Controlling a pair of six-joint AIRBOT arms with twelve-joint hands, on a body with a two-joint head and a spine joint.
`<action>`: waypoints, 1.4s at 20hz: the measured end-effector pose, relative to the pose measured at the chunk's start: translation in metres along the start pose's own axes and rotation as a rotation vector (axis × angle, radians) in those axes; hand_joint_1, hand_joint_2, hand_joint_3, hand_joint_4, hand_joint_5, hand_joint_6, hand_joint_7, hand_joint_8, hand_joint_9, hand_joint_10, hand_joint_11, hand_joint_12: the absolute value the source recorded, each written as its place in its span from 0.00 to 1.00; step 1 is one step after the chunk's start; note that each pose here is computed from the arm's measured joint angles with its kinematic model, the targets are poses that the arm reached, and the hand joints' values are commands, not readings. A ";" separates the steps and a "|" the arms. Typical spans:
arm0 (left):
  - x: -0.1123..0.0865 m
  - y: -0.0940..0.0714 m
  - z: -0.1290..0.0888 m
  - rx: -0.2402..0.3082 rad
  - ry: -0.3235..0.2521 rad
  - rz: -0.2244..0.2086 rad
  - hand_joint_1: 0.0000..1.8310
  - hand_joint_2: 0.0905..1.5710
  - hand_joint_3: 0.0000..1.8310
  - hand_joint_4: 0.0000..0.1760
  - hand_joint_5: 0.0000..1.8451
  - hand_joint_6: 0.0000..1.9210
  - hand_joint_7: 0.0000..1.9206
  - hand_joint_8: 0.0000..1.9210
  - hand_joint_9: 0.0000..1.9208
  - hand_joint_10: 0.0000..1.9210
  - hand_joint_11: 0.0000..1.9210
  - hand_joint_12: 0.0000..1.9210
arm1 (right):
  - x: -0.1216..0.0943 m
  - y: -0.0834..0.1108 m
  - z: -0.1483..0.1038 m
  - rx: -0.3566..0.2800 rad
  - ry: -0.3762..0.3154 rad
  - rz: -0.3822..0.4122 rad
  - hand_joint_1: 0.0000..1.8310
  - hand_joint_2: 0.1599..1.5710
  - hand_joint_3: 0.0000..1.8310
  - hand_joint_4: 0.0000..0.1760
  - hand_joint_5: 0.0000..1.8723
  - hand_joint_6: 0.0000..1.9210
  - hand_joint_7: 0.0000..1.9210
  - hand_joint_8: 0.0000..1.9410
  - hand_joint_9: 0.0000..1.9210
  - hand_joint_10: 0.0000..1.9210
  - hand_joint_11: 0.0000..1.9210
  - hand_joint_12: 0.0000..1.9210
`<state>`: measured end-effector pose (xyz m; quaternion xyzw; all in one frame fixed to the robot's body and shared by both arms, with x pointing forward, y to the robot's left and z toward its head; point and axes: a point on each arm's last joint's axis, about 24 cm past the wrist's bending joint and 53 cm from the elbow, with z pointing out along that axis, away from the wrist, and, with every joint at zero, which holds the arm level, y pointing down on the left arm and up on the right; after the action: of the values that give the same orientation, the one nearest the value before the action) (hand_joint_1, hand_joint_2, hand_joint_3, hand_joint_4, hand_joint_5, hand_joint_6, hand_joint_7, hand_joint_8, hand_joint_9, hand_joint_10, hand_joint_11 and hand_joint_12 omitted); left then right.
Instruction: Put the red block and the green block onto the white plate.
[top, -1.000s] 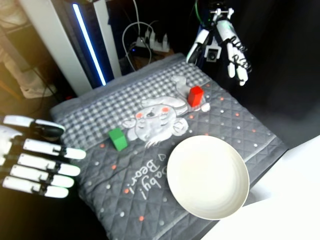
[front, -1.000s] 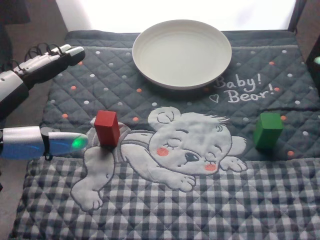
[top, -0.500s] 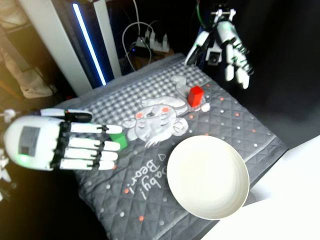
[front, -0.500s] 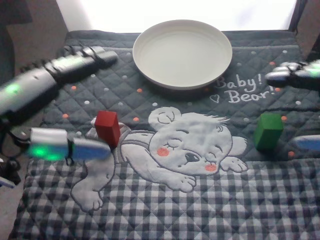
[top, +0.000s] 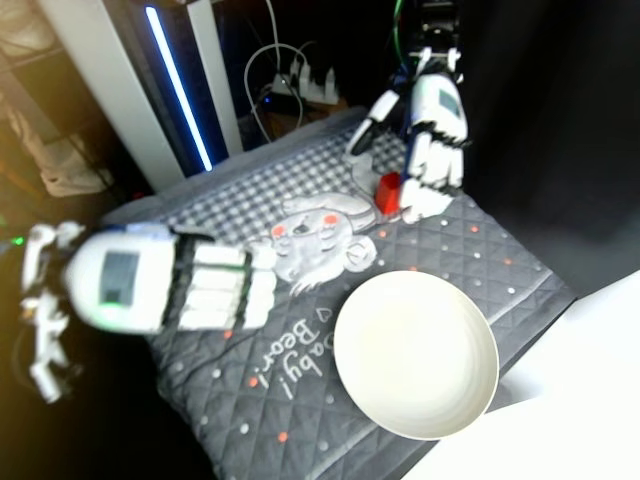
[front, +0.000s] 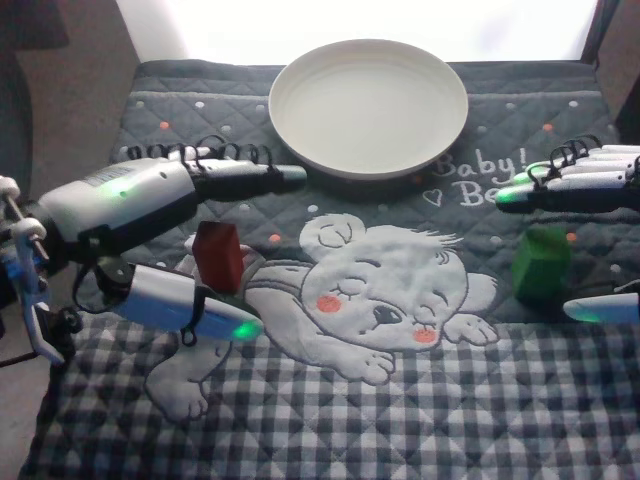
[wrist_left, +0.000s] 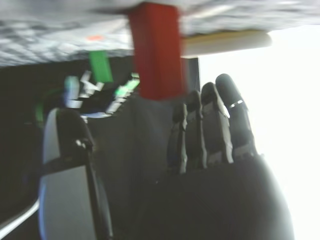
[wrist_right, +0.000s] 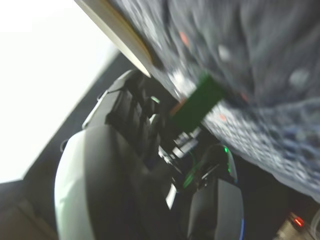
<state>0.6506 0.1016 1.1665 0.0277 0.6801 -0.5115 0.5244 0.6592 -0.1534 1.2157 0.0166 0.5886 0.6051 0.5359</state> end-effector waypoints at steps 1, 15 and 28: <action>-0.001 0.003 0.000 -0.007 0.001 0.005 0.49 0.56 0.00 0.00 0.21 0.00 0.20 0.01 0.17 0.01 0.00 0.45 | 0.001 0.000 0.000 -0.001 0.001 0.000 0.43 0.61 0.00 0.50 0.17 0.00 0.20 0.00 0.20 0.00 0.15 0.14; -0.009 0.016 0.002 -0.046 -0.005 0.014 0.43 0.59 0.00 0.00 0.28 0.00 0.29 0.00 0.25 0.01 0.00 0.56 | 0.003 -0.006 0.007 0.002 -0.015 0.018 0.46 0.62 0.00 0.53 0.19 0.00 0.22 0.00 0.21 0.00 0.01 0.40; -0.008 0.023 0.003 -0.073 0.015 0.032 0.61 0.66 0.00 0.00 0.47 0.02 0.48 0.02 0.42 0.06 0.07 0.72 | 0.015 -0.016 0.011 0.031 0.006 0.030 0.55 0.58 0.00 0.05 0.33 0.00 0.36 0.00 0.35 0.00 0.20 0.35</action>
<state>0.6693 0.1148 1.1575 0.0235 0.7018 -0.4777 0.5280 0.6705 -0.1403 1.1981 0.0321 0.5989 0.6040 0.5248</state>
